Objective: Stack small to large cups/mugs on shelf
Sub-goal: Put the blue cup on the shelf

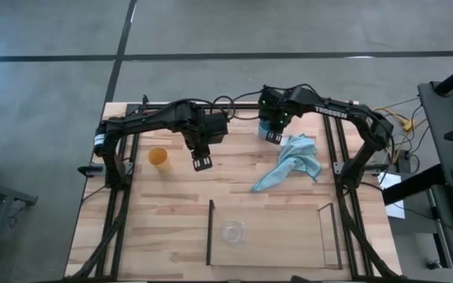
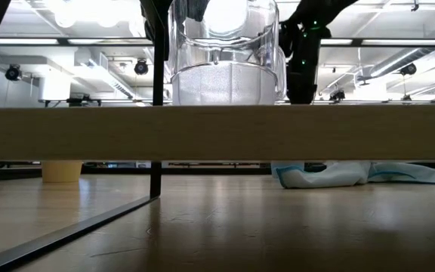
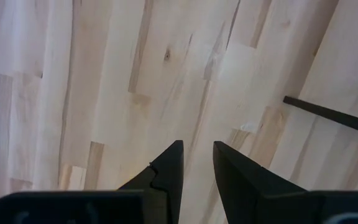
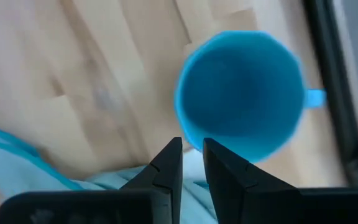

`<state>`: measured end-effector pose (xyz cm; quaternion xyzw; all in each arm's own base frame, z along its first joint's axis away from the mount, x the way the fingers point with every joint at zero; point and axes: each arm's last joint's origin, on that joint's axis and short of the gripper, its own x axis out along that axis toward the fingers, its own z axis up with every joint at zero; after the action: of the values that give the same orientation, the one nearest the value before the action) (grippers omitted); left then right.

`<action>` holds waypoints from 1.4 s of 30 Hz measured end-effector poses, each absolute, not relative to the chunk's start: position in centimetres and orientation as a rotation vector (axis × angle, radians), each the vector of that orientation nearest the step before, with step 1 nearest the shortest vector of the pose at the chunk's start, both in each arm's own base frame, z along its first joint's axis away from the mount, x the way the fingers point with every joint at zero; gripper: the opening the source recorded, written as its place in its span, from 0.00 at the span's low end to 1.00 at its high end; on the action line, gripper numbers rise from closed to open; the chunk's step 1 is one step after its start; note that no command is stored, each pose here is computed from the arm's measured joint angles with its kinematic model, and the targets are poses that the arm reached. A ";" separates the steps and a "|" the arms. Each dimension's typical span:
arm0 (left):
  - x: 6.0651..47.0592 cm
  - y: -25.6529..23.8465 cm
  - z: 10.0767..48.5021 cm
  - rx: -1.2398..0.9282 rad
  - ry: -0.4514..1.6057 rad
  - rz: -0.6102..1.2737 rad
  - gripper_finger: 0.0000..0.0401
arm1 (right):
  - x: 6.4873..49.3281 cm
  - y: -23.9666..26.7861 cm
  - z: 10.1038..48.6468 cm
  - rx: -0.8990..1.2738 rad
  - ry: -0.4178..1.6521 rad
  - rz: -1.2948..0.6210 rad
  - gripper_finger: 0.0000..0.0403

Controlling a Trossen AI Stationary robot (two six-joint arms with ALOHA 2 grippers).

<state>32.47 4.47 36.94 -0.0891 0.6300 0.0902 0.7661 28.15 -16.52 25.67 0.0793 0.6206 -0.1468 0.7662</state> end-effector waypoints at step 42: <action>32.6 4.5 37.0 -0.196 1.355 0.199 0.18 | 28.9 -17.8 24.2 0.225 1.268 -0.277 0.15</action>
<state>32.58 4.48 36.98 -0.0905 0.6246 0.0916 0.7703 28.92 -17.85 24.17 0.1046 0.5892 -0.1286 0.7908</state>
